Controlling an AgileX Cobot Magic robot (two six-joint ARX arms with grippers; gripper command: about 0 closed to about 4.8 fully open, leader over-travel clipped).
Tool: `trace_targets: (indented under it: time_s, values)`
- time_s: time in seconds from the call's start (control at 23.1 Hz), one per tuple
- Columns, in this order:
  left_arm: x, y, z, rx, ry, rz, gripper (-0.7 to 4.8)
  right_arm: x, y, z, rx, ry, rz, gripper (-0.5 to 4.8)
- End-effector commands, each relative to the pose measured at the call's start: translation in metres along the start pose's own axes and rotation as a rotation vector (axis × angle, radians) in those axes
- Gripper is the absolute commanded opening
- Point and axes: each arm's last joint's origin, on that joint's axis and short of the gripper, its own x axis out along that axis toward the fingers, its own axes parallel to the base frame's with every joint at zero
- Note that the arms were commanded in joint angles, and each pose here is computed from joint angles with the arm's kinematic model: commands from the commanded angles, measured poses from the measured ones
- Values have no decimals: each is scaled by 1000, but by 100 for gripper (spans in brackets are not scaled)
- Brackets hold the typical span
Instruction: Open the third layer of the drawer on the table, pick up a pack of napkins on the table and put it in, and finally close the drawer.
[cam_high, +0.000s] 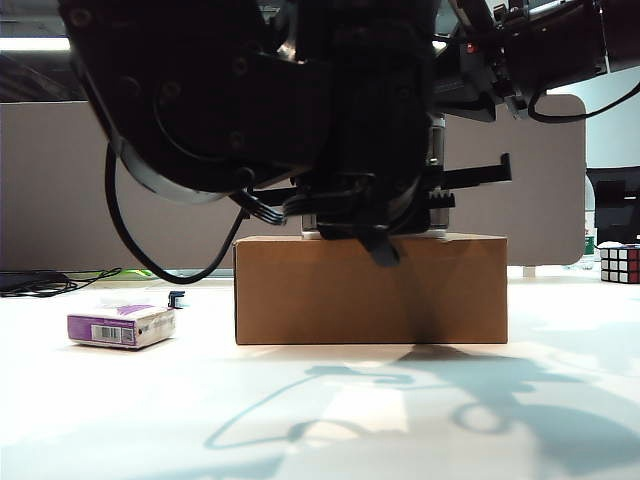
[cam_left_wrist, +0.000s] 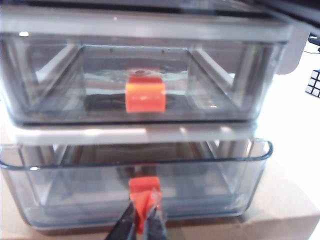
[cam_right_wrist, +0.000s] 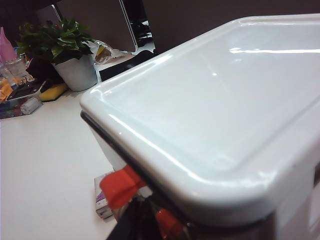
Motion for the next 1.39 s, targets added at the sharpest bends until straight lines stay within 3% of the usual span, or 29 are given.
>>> trace_targets:
  time_s: [0.04,0.43,1.13,1.17,1.39]
  values:
    - [-11,-7,1,4,-3,13,-6,0,0,4,-15,-21,-9,-5]
    - [-50,-18,-5,21,6,6,-6,0,0,4,-15,-21,-8,-5]
    - [-78,-1,-8,7,20,6,-6,0,0,4,-15,-21,-8,-5]
    - [-81,-2,-9,8,19,8,2,0,0,4,-15,-21,-7,-5]
    - [-94,-8,-6,-6,19,-36,158,0,0,4,-15,-20,-4,-5]
